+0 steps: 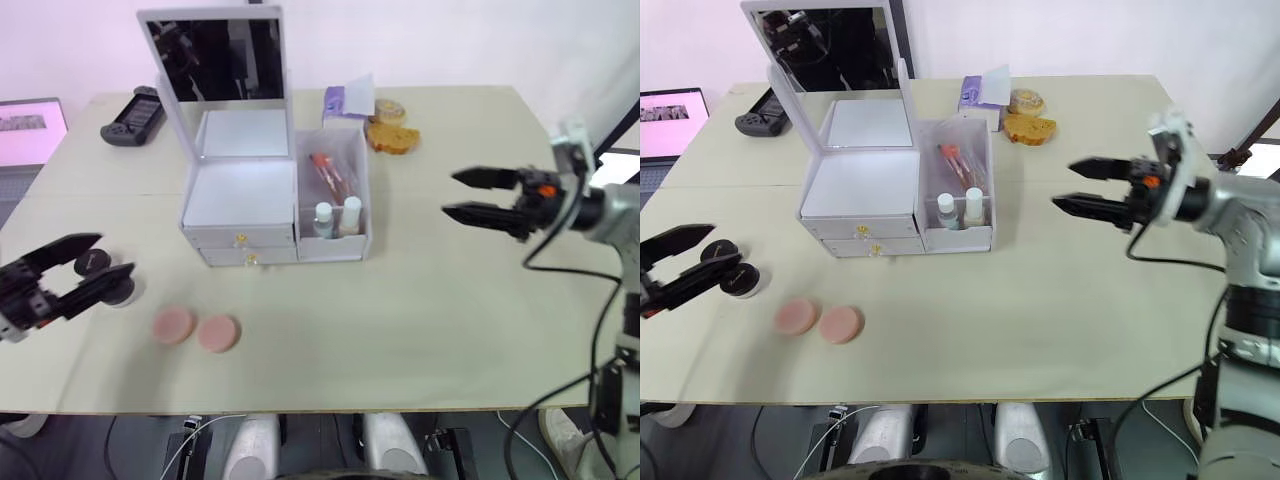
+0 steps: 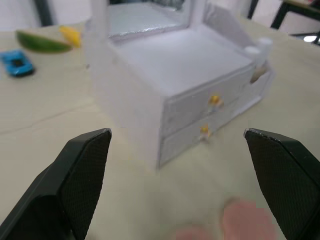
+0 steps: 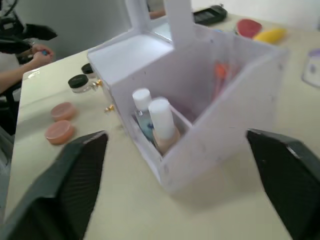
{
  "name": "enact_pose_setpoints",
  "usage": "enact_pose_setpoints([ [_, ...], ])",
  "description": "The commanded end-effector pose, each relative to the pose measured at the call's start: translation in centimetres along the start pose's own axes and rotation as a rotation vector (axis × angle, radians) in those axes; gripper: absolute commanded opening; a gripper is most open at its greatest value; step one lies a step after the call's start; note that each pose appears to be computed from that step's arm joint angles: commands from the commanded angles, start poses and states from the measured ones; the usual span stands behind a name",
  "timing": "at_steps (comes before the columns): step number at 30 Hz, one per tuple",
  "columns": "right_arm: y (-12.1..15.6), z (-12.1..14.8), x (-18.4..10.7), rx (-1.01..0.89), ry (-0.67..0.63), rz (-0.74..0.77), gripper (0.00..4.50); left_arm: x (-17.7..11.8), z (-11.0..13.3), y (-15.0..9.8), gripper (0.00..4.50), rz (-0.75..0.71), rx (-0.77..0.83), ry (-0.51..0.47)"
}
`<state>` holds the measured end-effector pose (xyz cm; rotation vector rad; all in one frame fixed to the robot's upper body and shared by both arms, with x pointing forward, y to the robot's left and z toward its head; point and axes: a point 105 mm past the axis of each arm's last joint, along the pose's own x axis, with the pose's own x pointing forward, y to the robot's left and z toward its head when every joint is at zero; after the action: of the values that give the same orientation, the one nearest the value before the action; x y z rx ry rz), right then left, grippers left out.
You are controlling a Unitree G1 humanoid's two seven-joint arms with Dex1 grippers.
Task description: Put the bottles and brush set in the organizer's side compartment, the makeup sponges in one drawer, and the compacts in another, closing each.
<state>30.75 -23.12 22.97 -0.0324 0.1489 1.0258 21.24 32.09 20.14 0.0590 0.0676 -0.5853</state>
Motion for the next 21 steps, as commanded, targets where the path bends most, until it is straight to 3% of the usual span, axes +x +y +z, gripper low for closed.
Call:
enact_pose_setpoints([
  [1, -0.4, 0.6, -3.0, -0.028, -0.052, -0.069, 4.47, -3.6, 0.1, 2.4, 4.50, 0.097, 0.064, 0.041],
  [7, -2.2, -2.0, -6.0, -0.007, 0.006, -0.206, 4.47, -7.8, -1.8, 5.8, 4.50, 0.237, 0.059, 0.083],
  [11, -2.8, -2.9, -7.0, -0.017, 0.028, -0.254, 4.47, -9.8, -3.2, 6.6, 4.50, 0.300, 0.054, 0.094],
  [21, -2.6, -3.7, -6.8, -0.001, 0.036, -0.234, 4.47, -9.6, -3.0, 6.6, 4.50, 0.296, 0.072, 0.067],
])
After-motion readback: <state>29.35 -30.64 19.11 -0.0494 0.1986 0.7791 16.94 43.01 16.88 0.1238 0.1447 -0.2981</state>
